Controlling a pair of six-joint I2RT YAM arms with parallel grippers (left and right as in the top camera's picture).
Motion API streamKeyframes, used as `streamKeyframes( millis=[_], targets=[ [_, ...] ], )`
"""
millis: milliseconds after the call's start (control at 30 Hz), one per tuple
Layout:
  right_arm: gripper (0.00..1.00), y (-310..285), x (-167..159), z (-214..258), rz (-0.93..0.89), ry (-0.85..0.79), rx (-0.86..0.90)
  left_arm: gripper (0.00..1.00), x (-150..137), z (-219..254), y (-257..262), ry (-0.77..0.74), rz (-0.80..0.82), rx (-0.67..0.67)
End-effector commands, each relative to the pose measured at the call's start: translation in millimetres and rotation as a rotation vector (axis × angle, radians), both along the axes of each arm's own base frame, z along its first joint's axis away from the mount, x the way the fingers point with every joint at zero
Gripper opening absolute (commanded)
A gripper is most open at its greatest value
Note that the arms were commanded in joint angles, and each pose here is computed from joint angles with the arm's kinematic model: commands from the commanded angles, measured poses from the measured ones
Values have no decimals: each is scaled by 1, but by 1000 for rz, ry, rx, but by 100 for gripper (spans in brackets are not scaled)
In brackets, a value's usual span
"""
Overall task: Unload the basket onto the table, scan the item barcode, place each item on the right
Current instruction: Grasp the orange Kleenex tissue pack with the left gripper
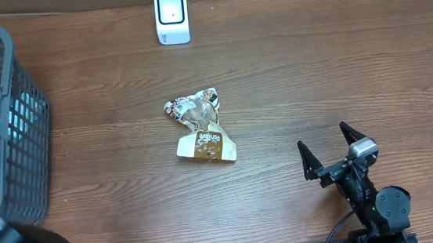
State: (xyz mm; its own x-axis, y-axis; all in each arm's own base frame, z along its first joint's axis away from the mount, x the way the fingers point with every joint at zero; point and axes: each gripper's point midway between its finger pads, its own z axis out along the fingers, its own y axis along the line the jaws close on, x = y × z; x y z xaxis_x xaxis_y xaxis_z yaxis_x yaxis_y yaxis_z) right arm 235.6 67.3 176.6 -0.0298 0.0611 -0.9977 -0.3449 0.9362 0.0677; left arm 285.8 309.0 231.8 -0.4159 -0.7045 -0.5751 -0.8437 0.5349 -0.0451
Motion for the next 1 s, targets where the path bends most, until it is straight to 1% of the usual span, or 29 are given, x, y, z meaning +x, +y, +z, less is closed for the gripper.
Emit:
streamKeyframes(
  millis=[0, 67, 167, 233, 300, 333, 367, 400, 433, 500, 600, 833, 967],
  targets=[
    [100, -1, 0, -1, -8, -7, -2, 4, 20, 63, -42, -181, -84, 55],
    [100, -1, 0, -1, -8, -7, -2, 4, 26, 90, -71, -236, -154, 96],
    [100, -1, 0, -1, -8, -7, -2, 4, 34, 115, -114, -286, -258, 131],
    [100, -1, 0, -1, -8, -7, -2, 4, 35, 124, -129, -284, -279, 176],
    [100, -1, 0, -1, -8, -7, -2, 4, 37, 127, -132, -279, -264, 201],
    [100, -1, 0, -1, -8, -7, -2, 5, 37, 124, -130, -273, -248, 197],
    [100, -1, 0, -1, -8, -7, -2, 15, 38, 119, -128, -260, -240, 189],
    [100, -1, 0, -1, -8, -7, -2, 30, 38, 113, -124, -243, -229, 178],
    [100, -1, 0, -1, -8, -7, -2, 39, 38, 106, -119, -220, -218, 166],
    [100, -1, 0, -1, -8, -7, -2, 50, 36, 88, -106, -167, -186, 136],
    [100, -1, 0, -1, -8, -7, -2, 54, 27, 60, -83, -102, -99, 71],
    [100, -1, 0, -1, -8, -7, -2, 56, 15, 20, -43, -56, -5, -42],
    [100, -1, 0, -1, -8, -7, -2, 57, 9, -11, -23, 6, 41, -96]
  ],
)
